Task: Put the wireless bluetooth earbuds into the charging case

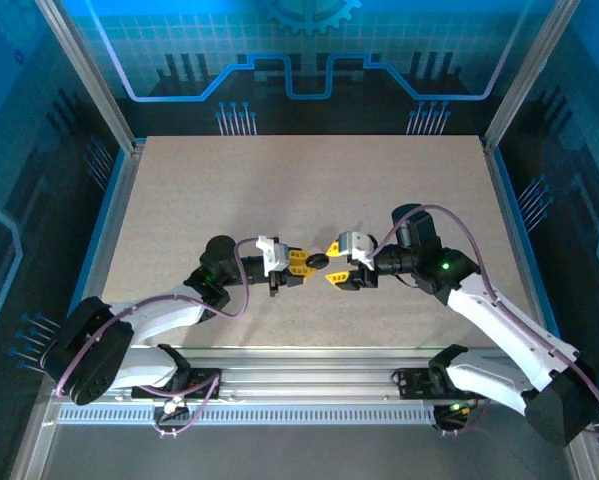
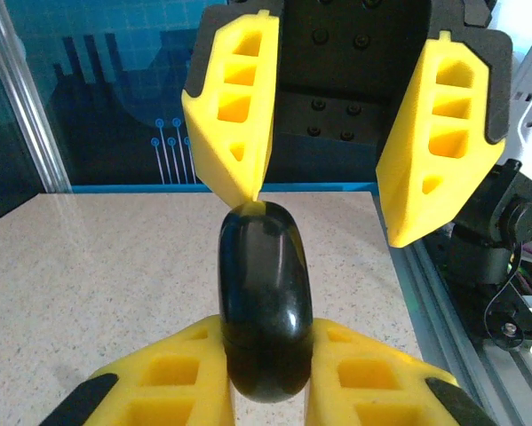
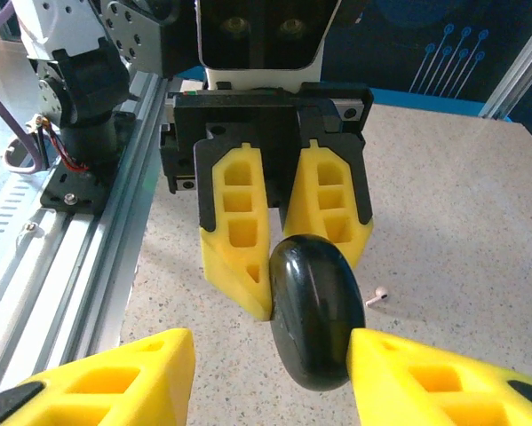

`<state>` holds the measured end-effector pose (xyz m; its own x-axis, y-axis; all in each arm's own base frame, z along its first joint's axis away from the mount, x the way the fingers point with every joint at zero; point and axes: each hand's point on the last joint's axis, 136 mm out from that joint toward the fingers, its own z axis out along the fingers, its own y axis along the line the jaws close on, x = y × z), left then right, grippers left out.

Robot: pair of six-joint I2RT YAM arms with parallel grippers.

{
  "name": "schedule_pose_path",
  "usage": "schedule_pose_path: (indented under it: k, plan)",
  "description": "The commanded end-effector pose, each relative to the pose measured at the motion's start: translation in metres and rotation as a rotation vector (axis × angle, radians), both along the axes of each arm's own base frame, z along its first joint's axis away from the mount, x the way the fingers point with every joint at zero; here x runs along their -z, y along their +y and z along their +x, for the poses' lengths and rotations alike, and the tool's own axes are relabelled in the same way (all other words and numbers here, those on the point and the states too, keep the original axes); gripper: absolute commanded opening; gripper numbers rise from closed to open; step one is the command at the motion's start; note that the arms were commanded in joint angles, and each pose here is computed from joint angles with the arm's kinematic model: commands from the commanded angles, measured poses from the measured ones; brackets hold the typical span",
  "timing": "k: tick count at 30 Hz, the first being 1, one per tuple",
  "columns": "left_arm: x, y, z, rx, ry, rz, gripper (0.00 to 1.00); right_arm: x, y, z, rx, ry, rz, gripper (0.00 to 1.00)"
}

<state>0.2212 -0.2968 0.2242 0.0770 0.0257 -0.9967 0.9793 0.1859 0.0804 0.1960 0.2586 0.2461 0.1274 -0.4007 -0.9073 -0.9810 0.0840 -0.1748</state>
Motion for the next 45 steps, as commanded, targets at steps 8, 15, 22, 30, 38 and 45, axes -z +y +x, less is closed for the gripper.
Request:
schedule_pose_path:
  k: [8, 15, 22, 30, 38, 45]
  plan:
    - [-0.019, -0.003, -0.004, 0.028, -0.059, -0.043, 0.2, 0.0, 0.007, 0.01, -0.019, -0.001, -0.001, 0.47]
    - [-0.016, -0.003, -0.003, 0.024, -0.054, -0.038, 0.2, -0.012, -0.007, 0.007, 0.021, -0.033, 0.021, 0.47]
    - [-0.016, -0.004, -0.003, 0.029, -0.05, -0.044, 0.2, -0.012, -0.007, 0.005, 0.017, -0.015, 0.034, 0.5]
    - [-0.017, -0.003, -0.005, 0.031, -0.054, -0.046, 0.2, -0.012, 0.007, 0.012, -0.04, 0.005, 0.029, 0.48]
    - [-0.015, -0.003, -0.004, 0.031, -0.045, -0.042, 0.2, -0.011, 0.014, 0.006, -0.116, 0.039, 0.031, 0.35]
    - [-0.017, -0.004, -0.004, 0.031, -0.049, -0.045, 0.2, -0.006, 0.016, 0.007, -0.135, 0.052, 0.011, 0.29]
